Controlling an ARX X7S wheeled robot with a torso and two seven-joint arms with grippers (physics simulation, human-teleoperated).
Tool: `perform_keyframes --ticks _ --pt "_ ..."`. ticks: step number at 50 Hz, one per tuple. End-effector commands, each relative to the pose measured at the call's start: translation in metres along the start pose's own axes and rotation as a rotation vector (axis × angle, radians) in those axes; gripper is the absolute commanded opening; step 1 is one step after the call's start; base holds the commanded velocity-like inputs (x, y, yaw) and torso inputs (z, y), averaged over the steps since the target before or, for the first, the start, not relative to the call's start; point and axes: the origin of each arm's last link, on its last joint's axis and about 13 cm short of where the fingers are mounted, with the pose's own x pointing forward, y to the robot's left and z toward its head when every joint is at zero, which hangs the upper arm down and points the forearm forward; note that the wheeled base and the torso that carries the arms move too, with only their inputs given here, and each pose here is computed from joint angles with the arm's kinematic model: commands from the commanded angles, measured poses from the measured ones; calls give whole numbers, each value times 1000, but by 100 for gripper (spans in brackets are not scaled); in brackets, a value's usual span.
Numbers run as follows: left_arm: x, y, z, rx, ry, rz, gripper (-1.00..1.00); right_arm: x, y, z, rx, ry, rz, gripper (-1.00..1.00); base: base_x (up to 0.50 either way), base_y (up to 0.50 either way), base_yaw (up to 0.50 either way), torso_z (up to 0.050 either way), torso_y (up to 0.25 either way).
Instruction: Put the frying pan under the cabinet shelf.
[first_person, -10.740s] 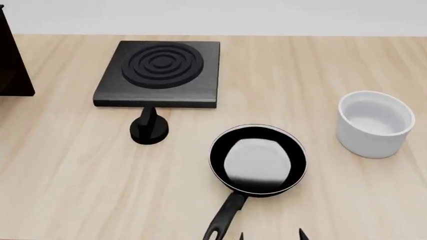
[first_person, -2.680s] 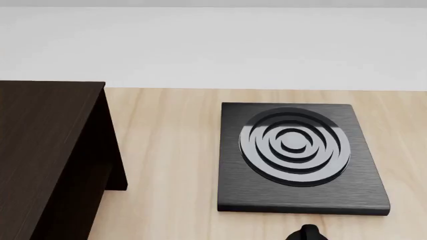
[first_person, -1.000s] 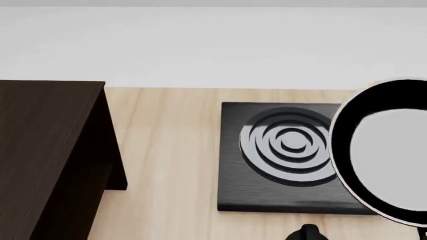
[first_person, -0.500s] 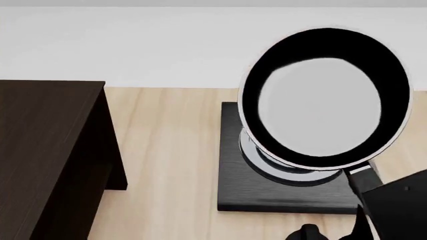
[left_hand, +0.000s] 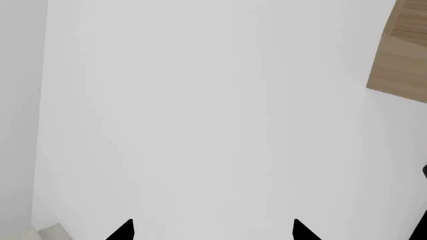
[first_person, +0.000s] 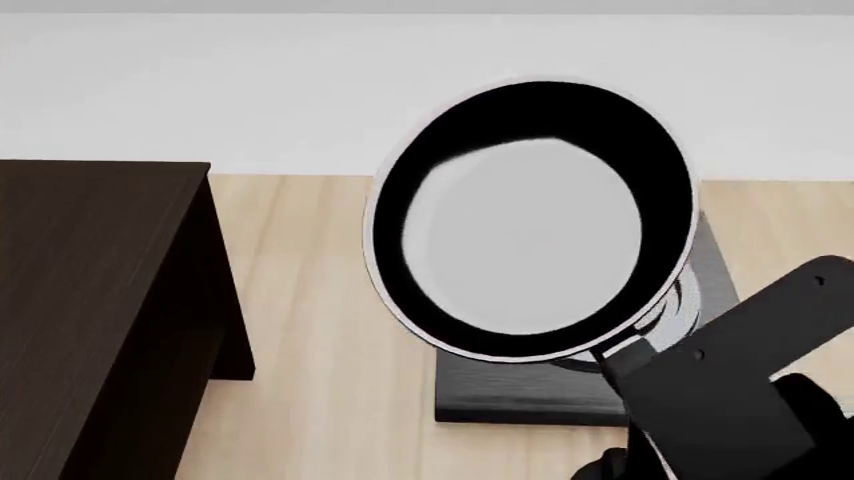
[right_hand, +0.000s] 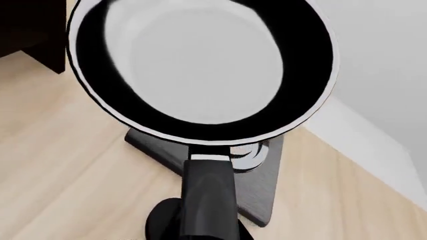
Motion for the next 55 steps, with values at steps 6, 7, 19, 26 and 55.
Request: perform_keyframes --ticks 6,7,19,26,55 --pt "0 0 0 0 0 0 100 -8 2 21 -46 -45 19 -100 0 0 0 0 2" --pt "0 0 0 0 0 0 100 -9 4 21 -46 -49 42 -100 0 0 0 0 0" --pt "0 0 0 0 0 0 100 -14 15 16 -51 -26 84 -100 0 0 0 0 2" --pt "0 0 0 0 0 0 100 -17 22 8 -38 -6 107 -100 0 0 0 1 1" --pt "0 0 0 0 0 0 100 -18 41 4 -67 134 232 -100 0 0 0 0 1"
